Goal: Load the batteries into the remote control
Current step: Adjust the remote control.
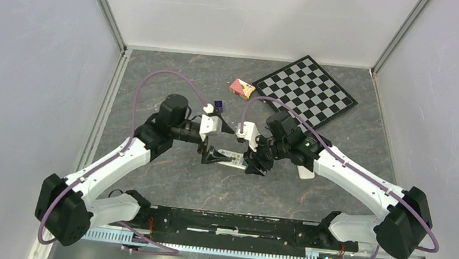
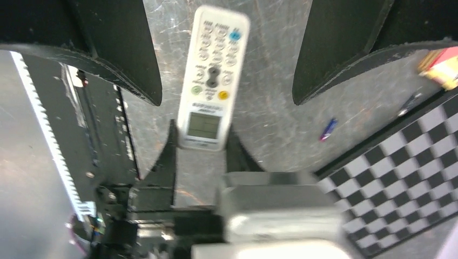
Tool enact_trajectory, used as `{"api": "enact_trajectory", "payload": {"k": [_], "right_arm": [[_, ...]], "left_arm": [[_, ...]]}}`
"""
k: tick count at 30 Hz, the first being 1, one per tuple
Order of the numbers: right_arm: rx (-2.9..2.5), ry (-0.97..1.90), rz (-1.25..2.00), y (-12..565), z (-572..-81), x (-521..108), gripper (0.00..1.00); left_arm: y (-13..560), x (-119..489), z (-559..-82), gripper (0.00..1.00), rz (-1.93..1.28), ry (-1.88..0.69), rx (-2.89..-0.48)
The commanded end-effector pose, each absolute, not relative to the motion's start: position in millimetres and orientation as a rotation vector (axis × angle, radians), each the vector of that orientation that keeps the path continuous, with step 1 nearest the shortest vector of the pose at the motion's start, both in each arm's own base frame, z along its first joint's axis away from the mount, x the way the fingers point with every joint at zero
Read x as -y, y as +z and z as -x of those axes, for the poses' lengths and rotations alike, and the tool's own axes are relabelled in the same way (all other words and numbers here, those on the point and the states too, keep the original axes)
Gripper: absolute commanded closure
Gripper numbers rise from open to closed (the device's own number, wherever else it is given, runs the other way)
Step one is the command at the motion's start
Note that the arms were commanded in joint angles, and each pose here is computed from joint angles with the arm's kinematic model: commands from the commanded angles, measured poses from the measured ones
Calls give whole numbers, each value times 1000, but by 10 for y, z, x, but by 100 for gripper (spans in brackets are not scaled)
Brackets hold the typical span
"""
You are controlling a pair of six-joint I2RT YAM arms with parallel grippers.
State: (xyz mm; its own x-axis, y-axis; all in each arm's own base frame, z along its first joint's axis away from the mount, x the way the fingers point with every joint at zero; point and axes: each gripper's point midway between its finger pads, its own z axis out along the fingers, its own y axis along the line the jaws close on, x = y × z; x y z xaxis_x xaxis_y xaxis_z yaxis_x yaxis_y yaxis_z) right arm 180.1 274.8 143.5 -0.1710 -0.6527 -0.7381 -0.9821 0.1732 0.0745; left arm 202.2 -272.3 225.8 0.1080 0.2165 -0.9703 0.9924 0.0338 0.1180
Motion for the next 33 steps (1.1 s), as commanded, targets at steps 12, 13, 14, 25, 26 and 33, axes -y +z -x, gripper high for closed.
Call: {"api": "enact_trajectory", "payload": {"k": [12,13,14,25,26,33], "right_arm": [[-1749,804,1587,1851,-1818,-2864,80],[-1747,807,1589,1851,-1816,-2869,80],[-1744,808,1589,1858,-1816,-2871,80],[-1712,815,1633,1828,-1748,-2831,80],[-1705,810,1633,1838,-1750,-2827,80],[-1624,813,1609,1991,-1747,-2855,80]], "left_arm": [[1767,2999,-1705,14,-1660,-1086,-1250],[1770,3002,-1714,14,-1657,-1081,-1247],[1772,3008,-1724,14,-1657,-1078,-1243],[1831,3060,-1883,3,-1602,-985,-1184],[1828,3054,-1899,4,-1594,-972,-1189],[1690,3008,-1845,9,-1624,-982,-1218]]}}
